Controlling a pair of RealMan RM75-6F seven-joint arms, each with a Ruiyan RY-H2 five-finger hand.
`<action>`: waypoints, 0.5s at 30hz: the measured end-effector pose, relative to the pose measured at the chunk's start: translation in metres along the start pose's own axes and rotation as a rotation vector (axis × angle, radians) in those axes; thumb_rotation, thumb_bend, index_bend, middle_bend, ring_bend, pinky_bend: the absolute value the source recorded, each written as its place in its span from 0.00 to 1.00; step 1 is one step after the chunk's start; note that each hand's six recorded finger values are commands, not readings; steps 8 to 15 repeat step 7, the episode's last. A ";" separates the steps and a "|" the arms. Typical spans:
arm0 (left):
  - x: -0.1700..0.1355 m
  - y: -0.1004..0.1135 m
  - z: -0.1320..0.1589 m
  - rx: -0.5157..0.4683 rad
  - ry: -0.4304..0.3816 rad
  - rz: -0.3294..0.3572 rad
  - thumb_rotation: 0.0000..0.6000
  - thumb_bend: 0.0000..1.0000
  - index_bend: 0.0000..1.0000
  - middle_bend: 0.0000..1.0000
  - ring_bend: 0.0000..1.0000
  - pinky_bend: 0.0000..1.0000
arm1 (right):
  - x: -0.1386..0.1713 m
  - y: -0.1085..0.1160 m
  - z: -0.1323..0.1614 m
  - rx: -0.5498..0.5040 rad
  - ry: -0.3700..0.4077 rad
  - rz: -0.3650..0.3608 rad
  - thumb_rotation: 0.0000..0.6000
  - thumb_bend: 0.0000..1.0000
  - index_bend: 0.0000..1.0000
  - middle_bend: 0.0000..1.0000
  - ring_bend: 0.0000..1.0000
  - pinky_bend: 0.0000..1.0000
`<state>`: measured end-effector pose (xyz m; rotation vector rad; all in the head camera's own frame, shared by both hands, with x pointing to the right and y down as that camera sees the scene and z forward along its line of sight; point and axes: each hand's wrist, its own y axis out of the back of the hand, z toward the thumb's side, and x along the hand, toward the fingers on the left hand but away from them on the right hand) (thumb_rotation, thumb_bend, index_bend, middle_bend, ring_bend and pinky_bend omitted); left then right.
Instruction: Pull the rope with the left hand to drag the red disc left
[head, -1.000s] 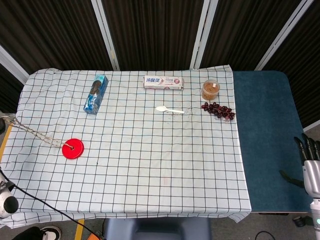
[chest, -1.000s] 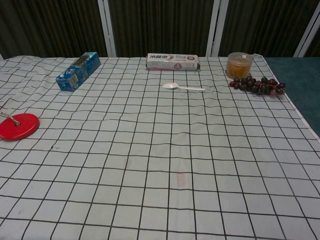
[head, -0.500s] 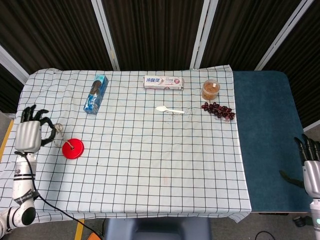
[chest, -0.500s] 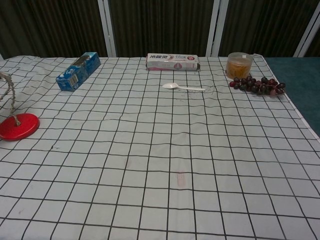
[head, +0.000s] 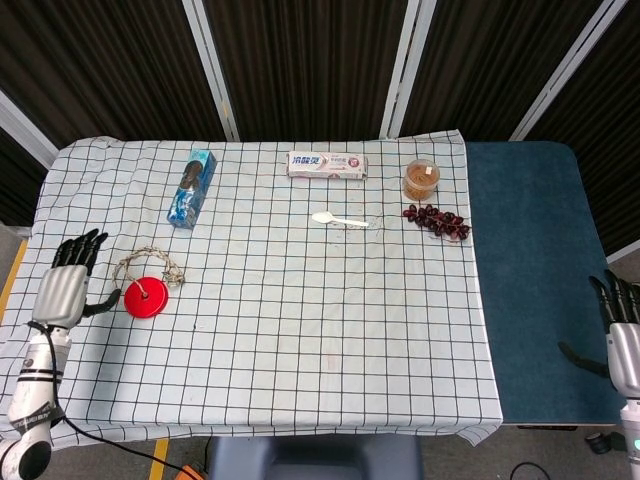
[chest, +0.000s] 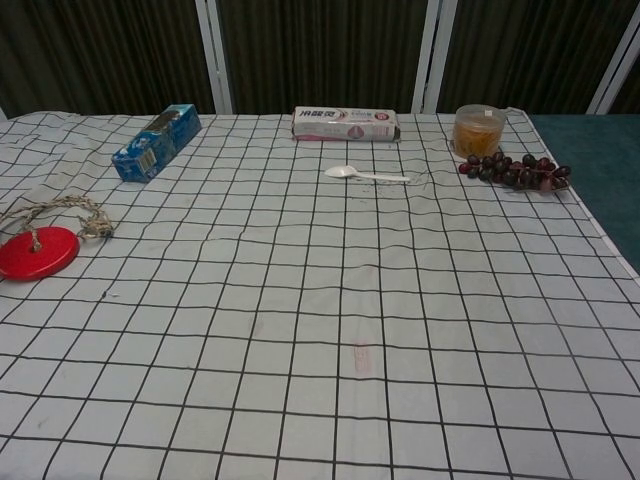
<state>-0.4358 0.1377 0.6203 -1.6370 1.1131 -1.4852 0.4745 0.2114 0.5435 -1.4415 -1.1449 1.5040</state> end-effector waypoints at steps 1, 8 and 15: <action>-0.008 0.004 -0.004 0.000 0.005 0.020 1.00 0.36 0.00 0.00 0.00 0.00 | 0.001 0.000 -0.001 -0.001 -0.003 -0.001 1.00 0.27 0.00 0.00 0.00 0.00; -0.068 0.007 -0.032 0.078 0.003 0.082 1.00 0.36 0.00 0.00 0.00 0.00 | 0.007 -0.008 -0.001 0.001 -0.008 0.021 1.00 0.27 0.00 0.00 0.00 0.00; -0.068 0.007 -0.032 0.078 0.003 0.082 1.00 0.36 0.00 0.00 0.00 0.00 | 0.007 -0.008 -0.001 0.001 -0.008 0.021 1.00 0.27 0.00 0.00 0.00 0.00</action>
